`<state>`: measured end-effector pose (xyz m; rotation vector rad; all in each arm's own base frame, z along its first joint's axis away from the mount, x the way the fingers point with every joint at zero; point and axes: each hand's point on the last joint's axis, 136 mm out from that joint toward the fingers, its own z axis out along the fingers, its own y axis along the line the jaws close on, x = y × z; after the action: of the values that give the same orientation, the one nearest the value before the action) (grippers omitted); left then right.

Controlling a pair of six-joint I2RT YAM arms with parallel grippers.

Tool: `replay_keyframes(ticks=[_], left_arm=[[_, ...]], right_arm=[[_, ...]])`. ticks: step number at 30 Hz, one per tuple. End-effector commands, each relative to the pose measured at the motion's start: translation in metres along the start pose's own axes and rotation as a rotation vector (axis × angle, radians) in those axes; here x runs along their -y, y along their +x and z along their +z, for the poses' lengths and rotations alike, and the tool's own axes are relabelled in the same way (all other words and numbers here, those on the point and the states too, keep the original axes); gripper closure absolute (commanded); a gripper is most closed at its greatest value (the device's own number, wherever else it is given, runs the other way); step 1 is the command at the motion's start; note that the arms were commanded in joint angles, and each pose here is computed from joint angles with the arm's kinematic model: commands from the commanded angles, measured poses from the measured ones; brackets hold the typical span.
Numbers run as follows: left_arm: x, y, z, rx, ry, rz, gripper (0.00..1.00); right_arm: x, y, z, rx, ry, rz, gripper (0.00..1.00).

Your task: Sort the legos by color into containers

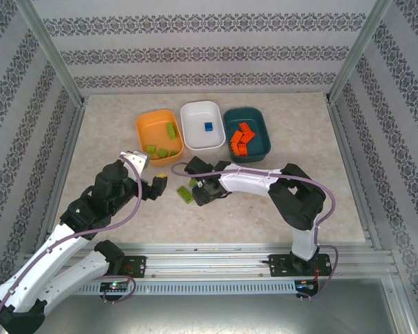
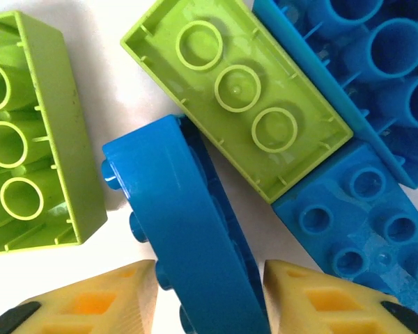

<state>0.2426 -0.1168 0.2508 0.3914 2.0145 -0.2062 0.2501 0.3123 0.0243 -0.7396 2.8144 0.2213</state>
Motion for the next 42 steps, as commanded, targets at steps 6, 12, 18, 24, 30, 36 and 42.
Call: replay_keyframes(ticks=[6, 12, 18, 24, 30, 36, 42], left_arm=[[-0.003, -0.002, 0.0, 0.008, -0.01, 0.004, 0.0], [-0.003, -0.002, -0.001, 0.012, -0.007, 0.002, 0.0], [-0.002, -0.002, -0.001, 0.01, -0.003, 0.001, 0.0], [-0.001, -0.002, 0.0, 0.002, 0.0, 0.003, 0.0], [0.002, 0.002, 0.003, -0.019, 0.018, 0.001, 0.0], [0.006, 0.009, 0.015, -0.074, 0.028, 0.008, 0.0], [0.006, 0.01, 0.016, -0.07, 0.028, 0.016, 0.0]], right_arm=[[-0.001, 0.0, -0.016, 0.047, -0.013, 0.028, 0.68], [0.003, 0.003, -0.044, 0.111, -0.032, 0.063, 0.71], [0.007, -0.011, -0.076, 0.199, -0.072, 0.101, 0.71], [0.022, -0.046, -0.09, 0.261, -0.097, 0.157, 0.71], [0.039, -0.097, -0.084, 0.302, -0.117, 0.209, 0.71], [0.063, -0.14, -0.078, 0.335, -0.115, 0.265, 0.71], [0.086, -0.176, -0.066, 0.323, -0.084, 0.268, 0.71]])
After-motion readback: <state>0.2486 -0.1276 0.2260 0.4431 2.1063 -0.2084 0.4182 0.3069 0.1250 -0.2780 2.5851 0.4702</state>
